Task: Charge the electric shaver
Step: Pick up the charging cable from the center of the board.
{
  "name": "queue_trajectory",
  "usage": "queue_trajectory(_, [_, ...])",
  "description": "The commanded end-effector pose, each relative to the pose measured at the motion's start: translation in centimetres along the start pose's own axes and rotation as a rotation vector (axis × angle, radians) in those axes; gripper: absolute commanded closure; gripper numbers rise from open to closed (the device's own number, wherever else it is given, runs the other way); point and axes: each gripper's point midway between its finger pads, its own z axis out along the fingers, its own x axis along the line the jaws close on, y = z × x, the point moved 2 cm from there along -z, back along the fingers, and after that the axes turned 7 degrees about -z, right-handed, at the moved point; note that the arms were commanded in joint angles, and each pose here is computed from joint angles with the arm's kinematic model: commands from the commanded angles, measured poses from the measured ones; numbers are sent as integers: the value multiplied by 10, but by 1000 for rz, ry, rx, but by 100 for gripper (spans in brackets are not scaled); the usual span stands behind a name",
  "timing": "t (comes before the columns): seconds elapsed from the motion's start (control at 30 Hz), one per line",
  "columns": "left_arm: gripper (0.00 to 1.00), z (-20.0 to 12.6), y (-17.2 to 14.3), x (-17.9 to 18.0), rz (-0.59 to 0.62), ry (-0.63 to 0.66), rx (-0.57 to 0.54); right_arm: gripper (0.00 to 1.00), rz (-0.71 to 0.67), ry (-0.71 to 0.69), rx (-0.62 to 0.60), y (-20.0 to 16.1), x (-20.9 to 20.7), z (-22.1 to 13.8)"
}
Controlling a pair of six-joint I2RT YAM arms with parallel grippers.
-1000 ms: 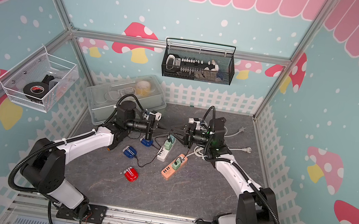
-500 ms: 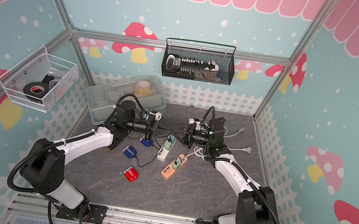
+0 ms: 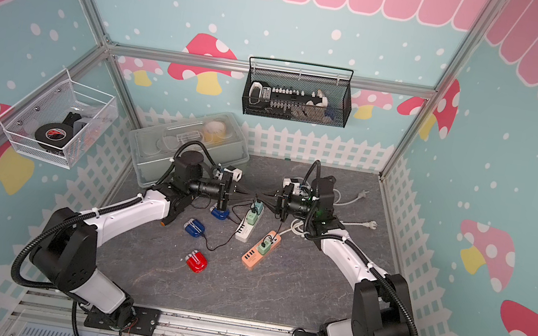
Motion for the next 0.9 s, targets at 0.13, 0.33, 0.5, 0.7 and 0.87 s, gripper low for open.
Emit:
queue_trajectory(0.13, [100,-1,-9,-14,58,-21,25,98,-16,29,-13,2,10,0])
queue_trajectory(0.33, [79,-15,4,-17,95,7,-110,100,-25,29,-36,0,7,-4])
queue_trajectory(0.5, [53,-71,17,13,55,187,-465,100,-71,18,-113,2,-4,-11])
queue_trajectory(0.7, [51,-112,0,85,-147,383,-726,100,-296,-8,-179,-2,-6,-20])
queue_trajectory(0.87, [49,-131,-19,150,-306,470,-822,100,-523,4,-264,-14,-13,-30])
